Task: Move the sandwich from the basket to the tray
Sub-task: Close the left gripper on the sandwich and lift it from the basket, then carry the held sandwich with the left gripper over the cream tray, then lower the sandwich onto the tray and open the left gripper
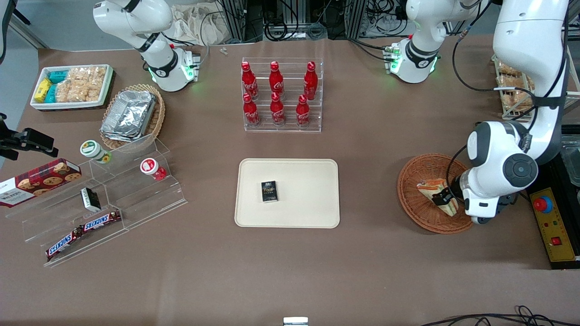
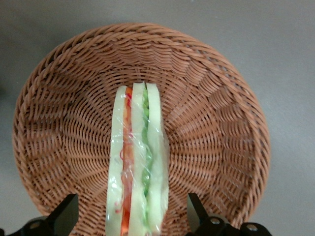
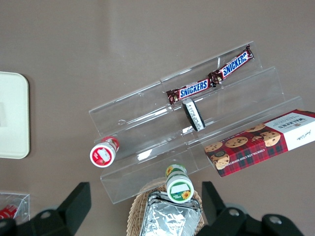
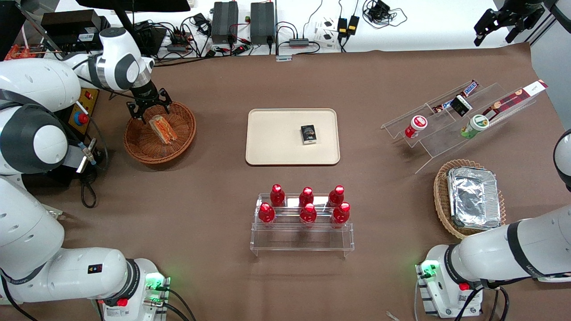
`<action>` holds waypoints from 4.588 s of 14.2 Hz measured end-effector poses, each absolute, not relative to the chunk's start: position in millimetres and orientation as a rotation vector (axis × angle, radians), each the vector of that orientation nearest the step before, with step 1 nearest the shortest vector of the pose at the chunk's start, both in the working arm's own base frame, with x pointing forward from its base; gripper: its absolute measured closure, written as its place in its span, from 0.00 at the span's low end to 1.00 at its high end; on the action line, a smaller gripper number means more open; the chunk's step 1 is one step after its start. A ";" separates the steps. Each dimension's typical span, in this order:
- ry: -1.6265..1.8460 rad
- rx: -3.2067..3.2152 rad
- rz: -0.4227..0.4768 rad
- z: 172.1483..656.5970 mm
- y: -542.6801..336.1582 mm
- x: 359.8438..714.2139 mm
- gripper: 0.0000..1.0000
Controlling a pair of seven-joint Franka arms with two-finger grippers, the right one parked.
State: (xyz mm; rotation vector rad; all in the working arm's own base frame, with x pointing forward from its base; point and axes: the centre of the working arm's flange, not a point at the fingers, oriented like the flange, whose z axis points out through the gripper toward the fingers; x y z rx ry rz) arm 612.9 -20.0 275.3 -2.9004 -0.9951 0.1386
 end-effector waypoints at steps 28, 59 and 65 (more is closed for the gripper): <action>-0.689 -2.908 0.193 371.0 -53.0 622.2 0.83; 0.118 -3.109 0.162 305.5 -414.7 577.3 0.00; 0.017 -3.041 0.102 447.9 -307.7 555.6 0.00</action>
